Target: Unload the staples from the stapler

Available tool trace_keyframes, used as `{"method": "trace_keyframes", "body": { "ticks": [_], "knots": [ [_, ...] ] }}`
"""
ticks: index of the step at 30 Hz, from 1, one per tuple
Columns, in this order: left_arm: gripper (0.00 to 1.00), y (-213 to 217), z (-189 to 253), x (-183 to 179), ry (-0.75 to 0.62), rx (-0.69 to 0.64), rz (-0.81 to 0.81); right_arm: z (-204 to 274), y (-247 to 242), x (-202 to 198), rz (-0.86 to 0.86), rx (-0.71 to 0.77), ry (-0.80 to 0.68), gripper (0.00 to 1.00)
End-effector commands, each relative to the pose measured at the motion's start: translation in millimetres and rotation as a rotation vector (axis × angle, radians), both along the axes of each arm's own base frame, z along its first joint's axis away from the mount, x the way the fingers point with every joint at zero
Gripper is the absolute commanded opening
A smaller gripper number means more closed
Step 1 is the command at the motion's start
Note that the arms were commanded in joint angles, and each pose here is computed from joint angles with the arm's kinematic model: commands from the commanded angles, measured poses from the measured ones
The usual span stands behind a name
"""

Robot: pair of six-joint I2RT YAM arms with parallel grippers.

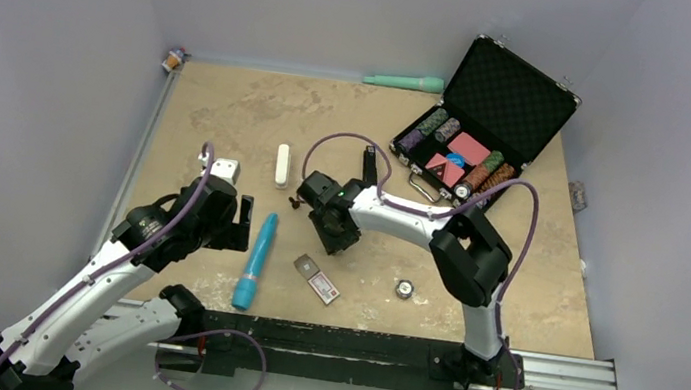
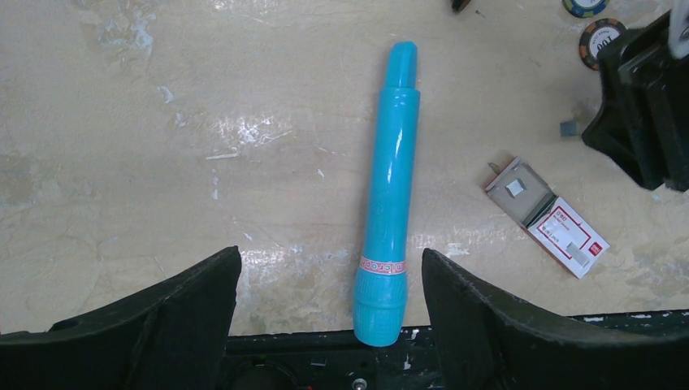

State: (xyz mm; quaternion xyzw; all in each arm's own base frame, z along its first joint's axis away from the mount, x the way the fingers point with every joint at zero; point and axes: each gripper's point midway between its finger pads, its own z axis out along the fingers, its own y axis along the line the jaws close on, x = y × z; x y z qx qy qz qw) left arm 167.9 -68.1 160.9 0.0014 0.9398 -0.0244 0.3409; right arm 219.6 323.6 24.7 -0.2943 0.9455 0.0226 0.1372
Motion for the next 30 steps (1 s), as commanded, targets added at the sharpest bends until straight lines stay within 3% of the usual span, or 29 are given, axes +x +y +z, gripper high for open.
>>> {"method": "trace_keyframes", "body": {
  "ticks": [1, 15, 30],
  "knots": [
    [0.84, -3, 9, 3, -0.026, -0.022, 0.006, 34, -3, 38, -0.107, 0.077, -0.069, 0.34],
    [0.84, -1, 11, 3, -0.037, -0.026, 0.013, 33, 17, 41, 0.008, 0.145, -0.032, 0.32],
    [0.83, -5, 8, 3, -0.014, -0.025, -0.002, 12, 25, 36, 0.043, 0.161, 0.012, 0.16]
  ]
}}
